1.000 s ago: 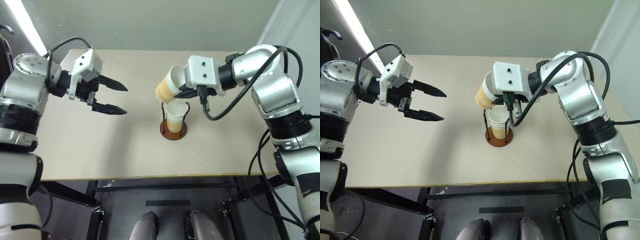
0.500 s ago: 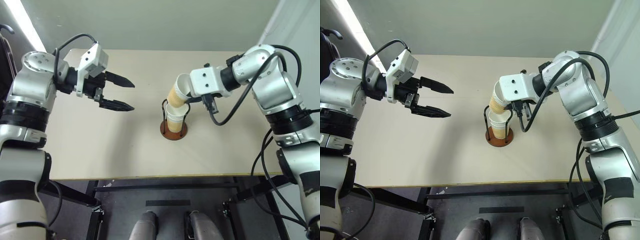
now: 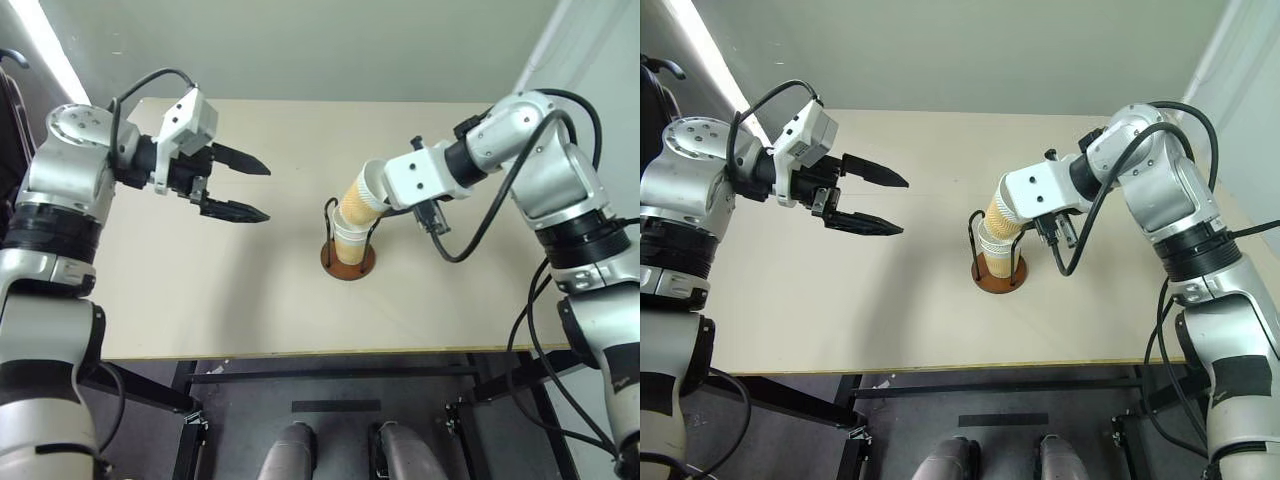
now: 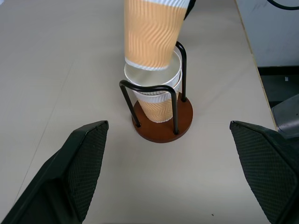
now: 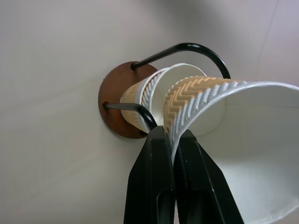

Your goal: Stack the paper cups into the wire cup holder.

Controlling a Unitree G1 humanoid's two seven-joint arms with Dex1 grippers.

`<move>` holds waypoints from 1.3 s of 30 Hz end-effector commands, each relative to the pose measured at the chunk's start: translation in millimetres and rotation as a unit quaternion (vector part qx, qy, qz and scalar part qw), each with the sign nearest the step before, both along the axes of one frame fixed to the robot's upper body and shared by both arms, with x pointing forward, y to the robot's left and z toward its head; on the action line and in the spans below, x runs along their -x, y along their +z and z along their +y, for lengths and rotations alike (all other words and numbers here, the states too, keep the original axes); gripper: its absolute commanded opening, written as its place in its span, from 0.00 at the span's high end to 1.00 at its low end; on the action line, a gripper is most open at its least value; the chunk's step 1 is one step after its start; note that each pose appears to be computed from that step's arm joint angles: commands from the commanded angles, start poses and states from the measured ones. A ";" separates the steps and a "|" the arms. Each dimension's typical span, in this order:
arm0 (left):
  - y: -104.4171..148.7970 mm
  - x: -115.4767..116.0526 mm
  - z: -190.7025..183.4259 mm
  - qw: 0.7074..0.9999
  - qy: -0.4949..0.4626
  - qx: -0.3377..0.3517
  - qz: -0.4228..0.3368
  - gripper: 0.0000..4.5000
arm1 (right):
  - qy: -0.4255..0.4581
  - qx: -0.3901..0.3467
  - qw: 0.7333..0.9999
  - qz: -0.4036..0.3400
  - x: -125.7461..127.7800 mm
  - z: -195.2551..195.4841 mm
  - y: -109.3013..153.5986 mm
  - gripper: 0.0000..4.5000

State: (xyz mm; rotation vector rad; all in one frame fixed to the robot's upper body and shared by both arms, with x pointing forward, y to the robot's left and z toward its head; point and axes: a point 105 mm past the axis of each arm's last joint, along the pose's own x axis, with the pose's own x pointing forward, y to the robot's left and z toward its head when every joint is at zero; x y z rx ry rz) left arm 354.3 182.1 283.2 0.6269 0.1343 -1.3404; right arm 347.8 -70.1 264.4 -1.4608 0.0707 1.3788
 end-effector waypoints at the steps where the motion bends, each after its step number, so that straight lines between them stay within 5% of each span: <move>1: 13.1 5.7 3.0 1.000 -0.013 0.005 -0.021 0.00 | 0.022 0.020 0.999 -0.029 1.2 8.1 6.1 0.99; 13: 11.5 6.0 4.2 1.000 -0.010 0.003 -0.020 0.00 | 0.031 0.048 0.997 -0.051 -4.4 9.4 3.4 0.99; 17: 10.8 5.6 3.6 1.000 -0.011 0.003 -0.020 0.00 | 0.034 0.014 0.999 -0.040 -1.6 19.8 11.0 0.79; 24: 8.8 4.8 2.8 1.000 -0.012 0.003 -0.018 0.00 | 0.034 -0.075 0.997 -0.001 8.5 37.5 32.3 0.25; 27: 10.6 3.6 2.1 1.000 -0.010 0.011 -0.018 0.00 | 0.015 -0.131 0.991 0.012 7.8 37.7 45.9 0.25; 33: 22.7 -9.0 -3.4 0.995 0.018 0.087 -0.040 0.00 | -0.104 -0.310 0.942 0.080 -11.2 3.1 60.2 0.25; 39: 27.2 -29.6 -0.8 0.982 0.090 0.150 -0.070 0.00 | -0.234 -0.417 0.872 0.100 -40.7 -47.9 27.2 0.25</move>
